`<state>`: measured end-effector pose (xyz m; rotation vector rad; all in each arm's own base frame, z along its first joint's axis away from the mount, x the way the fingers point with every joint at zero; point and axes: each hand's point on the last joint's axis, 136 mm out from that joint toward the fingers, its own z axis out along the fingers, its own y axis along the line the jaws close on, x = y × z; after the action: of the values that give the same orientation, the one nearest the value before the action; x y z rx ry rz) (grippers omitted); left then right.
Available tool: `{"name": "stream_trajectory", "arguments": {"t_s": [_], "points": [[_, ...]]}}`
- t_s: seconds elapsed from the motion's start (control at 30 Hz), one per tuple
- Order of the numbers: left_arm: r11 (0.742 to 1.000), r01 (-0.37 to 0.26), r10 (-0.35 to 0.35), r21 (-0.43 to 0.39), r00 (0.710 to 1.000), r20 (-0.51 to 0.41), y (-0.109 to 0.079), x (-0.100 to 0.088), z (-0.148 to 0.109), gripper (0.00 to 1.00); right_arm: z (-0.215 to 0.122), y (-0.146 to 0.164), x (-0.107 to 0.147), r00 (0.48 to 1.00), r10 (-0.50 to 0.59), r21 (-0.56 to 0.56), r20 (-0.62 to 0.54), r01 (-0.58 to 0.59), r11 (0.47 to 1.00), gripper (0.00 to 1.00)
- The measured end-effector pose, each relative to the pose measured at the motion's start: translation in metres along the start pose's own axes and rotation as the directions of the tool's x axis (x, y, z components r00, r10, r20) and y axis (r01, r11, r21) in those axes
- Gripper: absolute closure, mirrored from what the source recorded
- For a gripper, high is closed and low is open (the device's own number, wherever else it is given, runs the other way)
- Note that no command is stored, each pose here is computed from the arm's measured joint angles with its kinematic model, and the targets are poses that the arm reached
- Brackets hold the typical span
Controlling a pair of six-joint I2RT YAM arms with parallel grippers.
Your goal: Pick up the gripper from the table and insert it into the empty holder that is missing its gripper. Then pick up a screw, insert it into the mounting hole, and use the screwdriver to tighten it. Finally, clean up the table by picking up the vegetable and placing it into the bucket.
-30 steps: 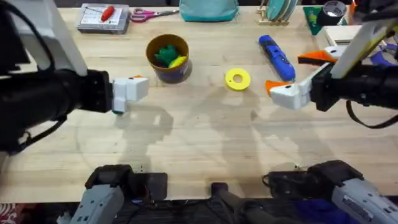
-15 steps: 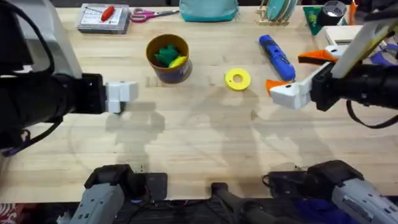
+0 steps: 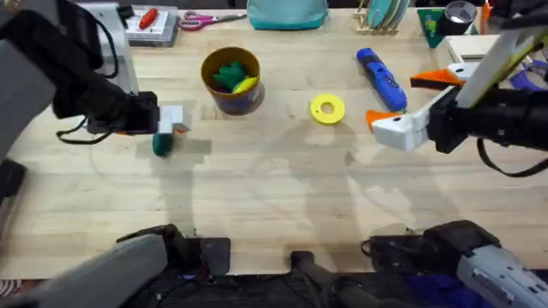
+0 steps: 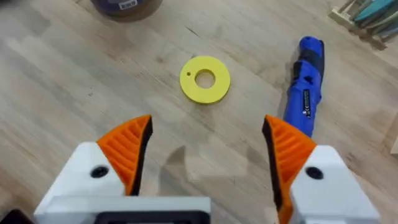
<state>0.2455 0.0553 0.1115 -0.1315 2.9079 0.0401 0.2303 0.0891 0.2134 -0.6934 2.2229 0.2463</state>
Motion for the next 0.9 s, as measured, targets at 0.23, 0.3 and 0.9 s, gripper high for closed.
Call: {"name": "stream_trajectory", "arguments": {"t_s": [0.23,0.3,0.9], "points": [[1.000,0.008,-0.008,0.009,0.997,-0.082,0.017,-0.004,0.037,0.015,0.000,0.000,0.001,1.000,0.001,-0.001,-0.002,-0.001,1.000,0.007],[1.000,0.008,-0.008,0.002,0.995,-0.104,0.022,-0.003,0.045,0.015,0.000,0.000,0.001,1.000,0.001,-0.001,-0.002,-0.001,1.000,0.007],[0.999,-0.024,0.029,0.024,0.980,-0.197,0.029,0.003,0.082,0.511,0.000,0.000,0.001,1.000,0.000,-0.001,-0.002,0.000,1.000,0.006]]}}
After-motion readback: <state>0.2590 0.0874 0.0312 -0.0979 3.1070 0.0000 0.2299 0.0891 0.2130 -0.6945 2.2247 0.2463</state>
